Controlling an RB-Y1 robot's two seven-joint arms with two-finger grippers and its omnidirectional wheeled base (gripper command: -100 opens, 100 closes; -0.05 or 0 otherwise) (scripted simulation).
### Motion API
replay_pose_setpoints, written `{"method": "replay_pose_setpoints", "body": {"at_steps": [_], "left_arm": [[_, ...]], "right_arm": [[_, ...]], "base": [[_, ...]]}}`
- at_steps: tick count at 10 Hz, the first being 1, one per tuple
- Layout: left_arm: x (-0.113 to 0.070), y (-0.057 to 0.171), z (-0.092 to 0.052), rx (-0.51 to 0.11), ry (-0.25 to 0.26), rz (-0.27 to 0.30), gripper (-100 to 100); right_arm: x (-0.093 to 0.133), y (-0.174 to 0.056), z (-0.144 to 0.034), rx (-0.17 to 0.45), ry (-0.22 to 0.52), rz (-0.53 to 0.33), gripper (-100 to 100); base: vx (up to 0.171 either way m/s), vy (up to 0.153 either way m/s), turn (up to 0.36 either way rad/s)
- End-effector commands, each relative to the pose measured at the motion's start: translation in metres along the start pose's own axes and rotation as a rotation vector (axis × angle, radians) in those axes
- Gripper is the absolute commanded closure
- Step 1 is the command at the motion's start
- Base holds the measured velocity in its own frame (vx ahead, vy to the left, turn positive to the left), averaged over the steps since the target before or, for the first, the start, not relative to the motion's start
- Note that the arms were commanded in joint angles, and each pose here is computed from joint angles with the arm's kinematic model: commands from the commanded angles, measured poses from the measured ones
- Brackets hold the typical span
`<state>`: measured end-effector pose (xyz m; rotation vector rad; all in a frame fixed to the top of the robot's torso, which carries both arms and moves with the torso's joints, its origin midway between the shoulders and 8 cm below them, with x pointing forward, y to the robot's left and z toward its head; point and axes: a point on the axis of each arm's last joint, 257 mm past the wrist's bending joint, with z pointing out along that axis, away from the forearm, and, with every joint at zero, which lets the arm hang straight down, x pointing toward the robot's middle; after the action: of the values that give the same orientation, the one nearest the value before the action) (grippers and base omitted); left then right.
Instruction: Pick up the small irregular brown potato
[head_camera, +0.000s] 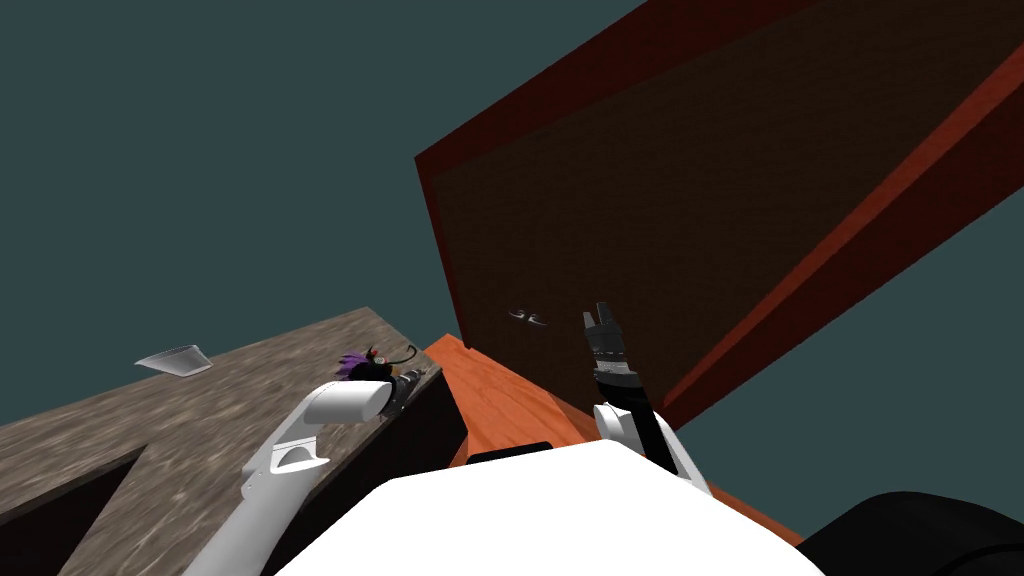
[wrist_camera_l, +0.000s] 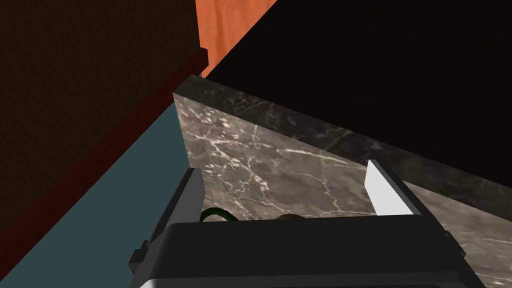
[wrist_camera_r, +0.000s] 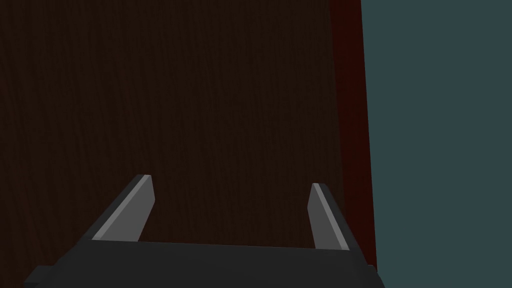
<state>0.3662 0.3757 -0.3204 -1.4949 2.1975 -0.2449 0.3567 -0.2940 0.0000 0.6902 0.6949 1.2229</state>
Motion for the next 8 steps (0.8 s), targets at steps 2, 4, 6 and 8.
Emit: {"method": "replay_pose_setpoints", "body": {"at_steps": [2, 4, 6, 8], "left_arm": [[-0.015, 0.019, -0.001, -0.087, -0.016, 0.029, -100], [-0.029, 0.033, -0.002, -0.149, -0.031, 0.045, -100], [-0.041, 0.041, -0.004, -0.183, -0.049, 0.051, -100], [-0.039, 0.039, -0.005, -0.175, -0.045, 0.050, 0]], "right_arm": [[0.000, 0.000, 0.000, 0.000, 0.000, 0.000, 0], [0.000, 0.000, 0.000, 0.000, 0.000, 0.000, 0], [0.000, 0.000, 0.000, 0.000, 0.000, 0.000, 0], [0.000, 0.000, 0.000, 0.000, 0.000, 0.000, 0]], "base": [[0.118, 0.025, 0.047], [0.139, 0.075, 0.071], [0.147, 0.108, 0.049], [0.036, 0.039, -0.003]]}}
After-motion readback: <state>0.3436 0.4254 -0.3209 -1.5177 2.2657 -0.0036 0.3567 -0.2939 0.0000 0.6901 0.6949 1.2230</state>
